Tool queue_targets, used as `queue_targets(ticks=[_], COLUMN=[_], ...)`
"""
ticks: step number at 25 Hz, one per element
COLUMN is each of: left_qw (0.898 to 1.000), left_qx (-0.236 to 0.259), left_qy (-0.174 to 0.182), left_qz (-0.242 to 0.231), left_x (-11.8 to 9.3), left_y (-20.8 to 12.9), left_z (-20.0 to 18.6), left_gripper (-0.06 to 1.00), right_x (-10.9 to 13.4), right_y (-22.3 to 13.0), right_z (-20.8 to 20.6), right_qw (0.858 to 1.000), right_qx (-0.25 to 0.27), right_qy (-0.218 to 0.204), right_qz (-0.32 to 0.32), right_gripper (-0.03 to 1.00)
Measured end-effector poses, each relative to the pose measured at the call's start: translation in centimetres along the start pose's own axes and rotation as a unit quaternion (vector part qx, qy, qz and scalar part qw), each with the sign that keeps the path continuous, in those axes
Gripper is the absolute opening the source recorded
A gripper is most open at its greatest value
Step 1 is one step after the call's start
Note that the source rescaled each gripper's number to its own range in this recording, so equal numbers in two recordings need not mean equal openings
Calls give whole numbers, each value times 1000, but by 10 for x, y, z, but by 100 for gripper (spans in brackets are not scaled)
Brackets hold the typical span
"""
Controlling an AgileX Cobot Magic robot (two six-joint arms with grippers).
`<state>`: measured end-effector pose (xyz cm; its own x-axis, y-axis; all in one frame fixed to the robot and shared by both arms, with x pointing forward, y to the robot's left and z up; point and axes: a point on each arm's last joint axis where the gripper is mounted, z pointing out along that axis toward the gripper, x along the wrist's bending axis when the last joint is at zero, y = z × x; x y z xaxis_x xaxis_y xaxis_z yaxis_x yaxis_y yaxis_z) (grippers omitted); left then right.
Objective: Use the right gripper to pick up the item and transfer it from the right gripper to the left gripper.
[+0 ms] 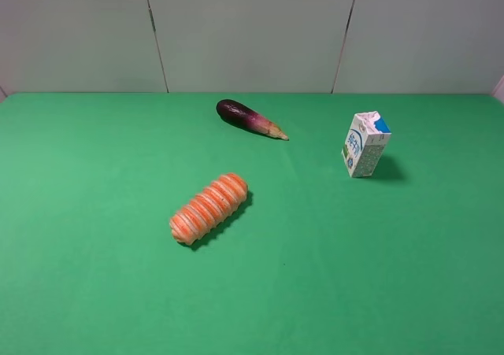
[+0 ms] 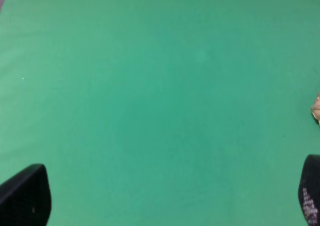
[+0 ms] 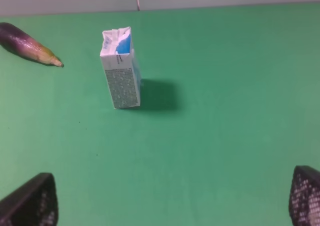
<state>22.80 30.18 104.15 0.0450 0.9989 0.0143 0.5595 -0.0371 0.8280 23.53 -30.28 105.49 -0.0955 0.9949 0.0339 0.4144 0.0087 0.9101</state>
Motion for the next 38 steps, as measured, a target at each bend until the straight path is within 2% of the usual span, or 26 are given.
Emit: queue_targets(ticks=[38], left_qw=[1000], left_qx=[0], left_qy=[0], left_qz=[0], left_x=[0], left_y=[0], left_z=[0], left_gripper=[98], right_x=[0], right_y=[0], right_z=[0], right_qw=[1000], right_qx=[0], right_qy=[0], right_qz=[0], right_gripper=[100])
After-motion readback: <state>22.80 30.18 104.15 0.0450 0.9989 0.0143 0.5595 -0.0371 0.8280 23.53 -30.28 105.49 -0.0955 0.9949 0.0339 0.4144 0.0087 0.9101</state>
